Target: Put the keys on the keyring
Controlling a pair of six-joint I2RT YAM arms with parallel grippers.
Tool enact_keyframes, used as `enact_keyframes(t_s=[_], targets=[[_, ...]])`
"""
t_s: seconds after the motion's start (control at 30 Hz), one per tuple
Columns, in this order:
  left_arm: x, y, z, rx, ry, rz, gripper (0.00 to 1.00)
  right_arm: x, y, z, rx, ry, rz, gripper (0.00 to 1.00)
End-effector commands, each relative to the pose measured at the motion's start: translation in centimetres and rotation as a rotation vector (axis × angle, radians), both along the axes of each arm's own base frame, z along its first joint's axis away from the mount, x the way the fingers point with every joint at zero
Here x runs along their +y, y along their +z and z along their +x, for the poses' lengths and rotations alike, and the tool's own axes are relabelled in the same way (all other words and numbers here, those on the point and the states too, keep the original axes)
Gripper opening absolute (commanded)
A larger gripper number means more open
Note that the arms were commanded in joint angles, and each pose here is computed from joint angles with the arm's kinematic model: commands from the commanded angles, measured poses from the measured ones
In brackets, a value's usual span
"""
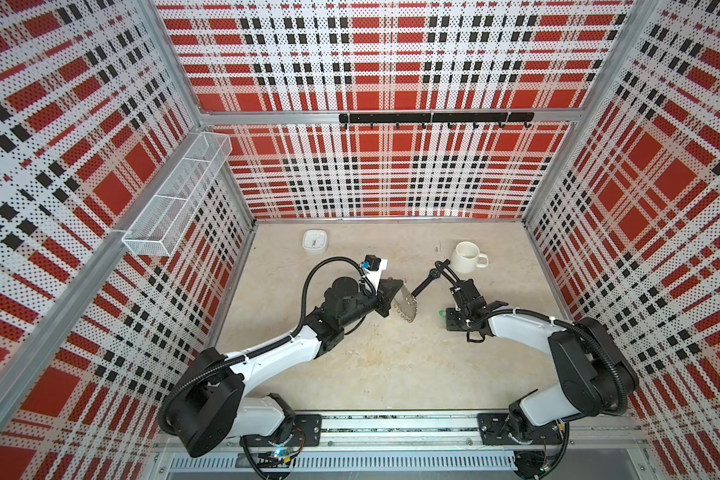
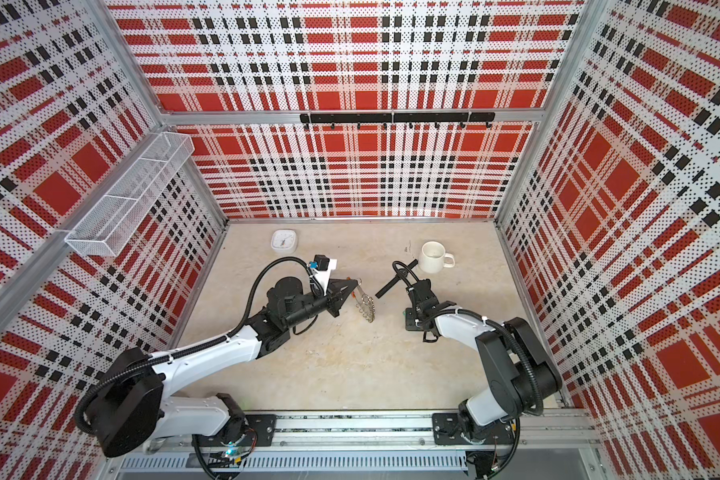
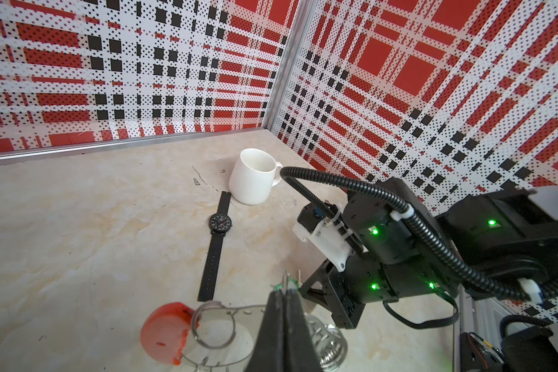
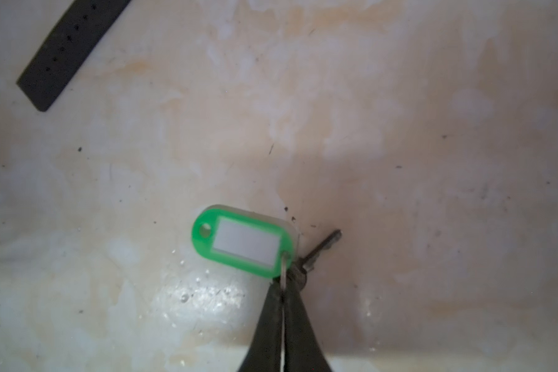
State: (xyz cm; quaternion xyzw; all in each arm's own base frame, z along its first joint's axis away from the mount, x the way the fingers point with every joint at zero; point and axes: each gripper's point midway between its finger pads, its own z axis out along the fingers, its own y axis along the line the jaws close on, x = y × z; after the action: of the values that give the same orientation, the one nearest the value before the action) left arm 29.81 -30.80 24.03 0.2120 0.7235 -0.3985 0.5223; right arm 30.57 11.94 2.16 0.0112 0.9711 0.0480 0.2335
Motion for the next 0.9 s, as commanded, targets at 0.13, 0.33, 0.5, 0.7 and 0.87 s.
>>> enact_keyframes(t_s=[0.13, 0.33, 0.5, 0.7, 0.87], targets=[[-0.3, 3.2, 0.1, -0.074, -0.013, -0.057, 0.00, 0.8, 1.1, 0.2, -0.009, -0.025, 0.074, 0.05], [-0.3, 2.9, 0.2, -0.070, -0.012, -0.053, 0.00, 0.6, 1.6, 0.3, -0.015, -0.027, 0.061, 0.14], [-0.4, 2.7, 0.2, -0.063, -0.015, -0.051, 0.00, 0.1, 1.6, 0.4, -0.016, -0.032, 0.044, 0.30], [-0.4, 2.5, 0.2, -0.060, -0.017, -0.050, 0.00, 0.1, 2.3, 0.5, -0.031, -0.028, 0.044, 0.34], [-0.4, 2.4, 0.2, -0.054, -0.018, -0.051, 0.00, -0.2, 2.0, 0.6, -0.023, 0.001, -0.009, 0.32]])
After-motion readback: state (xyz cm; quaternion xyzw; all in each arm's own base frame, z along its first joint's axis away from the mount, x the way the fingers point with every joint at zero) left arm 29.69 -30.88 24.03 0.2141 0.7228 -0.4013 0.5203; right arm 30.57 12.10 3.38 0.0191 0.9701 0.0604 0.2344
